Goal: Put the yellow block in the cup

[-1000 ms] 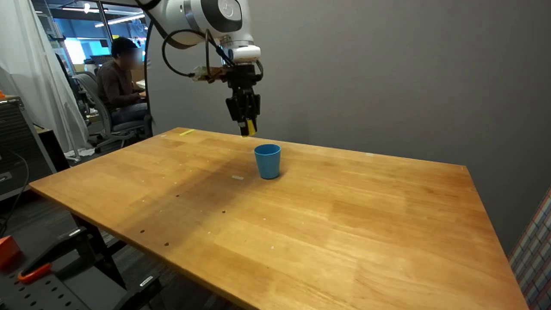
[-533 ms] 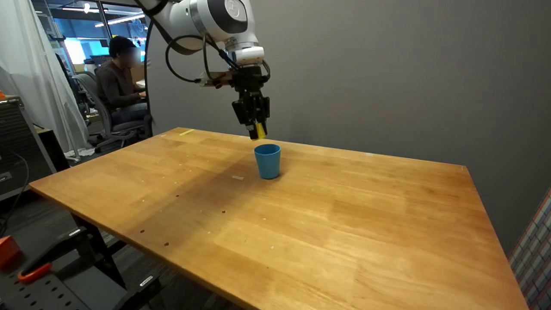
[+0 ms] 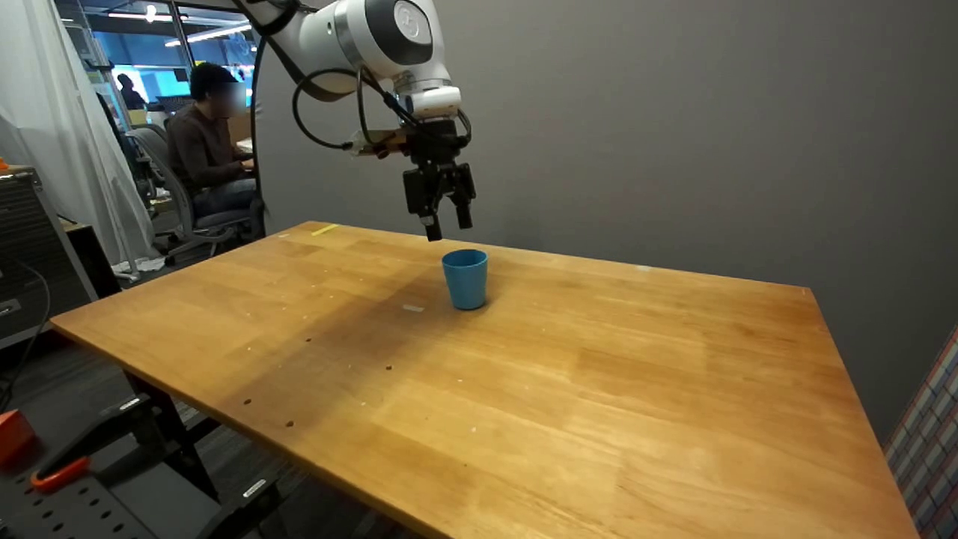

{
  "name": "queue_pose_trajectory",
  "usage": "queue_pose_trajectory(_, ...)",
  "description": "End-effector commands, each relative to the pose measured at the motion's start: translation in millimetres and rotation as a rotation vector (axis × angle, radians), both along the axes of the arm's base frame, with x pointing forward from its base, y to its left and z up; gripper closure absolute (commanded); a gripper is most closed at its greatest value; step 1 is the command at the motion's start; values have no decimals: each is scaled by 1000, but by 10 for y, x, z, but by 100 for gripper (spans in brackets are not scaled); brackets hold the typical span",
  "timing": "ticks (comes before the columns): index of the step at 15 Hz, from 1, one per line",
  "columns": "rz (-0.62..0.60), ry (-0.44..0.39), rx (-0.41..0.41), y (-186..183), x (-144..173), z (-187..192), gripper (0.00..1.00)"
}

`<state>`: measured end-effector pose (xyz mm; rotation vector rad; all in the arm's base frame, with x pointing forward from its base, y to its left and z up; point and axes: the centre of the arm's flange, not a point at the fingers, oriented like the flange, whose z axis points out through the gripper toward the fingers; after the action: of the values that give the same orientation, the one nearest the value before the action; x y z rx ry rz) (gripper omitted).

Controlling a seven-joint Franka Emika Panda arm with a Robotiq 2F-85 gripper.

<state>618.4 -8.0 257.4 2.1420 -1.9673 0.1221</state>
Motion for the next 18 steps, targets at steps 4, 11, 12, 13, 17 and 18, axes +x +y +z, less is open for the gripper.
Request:
queue_pose_trajectory(4,230,-59,83,476,-182,491,0)
queue_pose_trajectory(11,608,-10,160,1134,-488,1240,0)
queue_pose_trajectory(12,660,5,170,1194,-535,1365,0)
queue_pose_trajectory(13,712,22,181,1247,-572,1470,0)
queue_pose_trajectory(17,928,83,212,1268,-769,1956,0)
queue_pose_trajectory(18,986,93,210,1229,-833,2071,0)
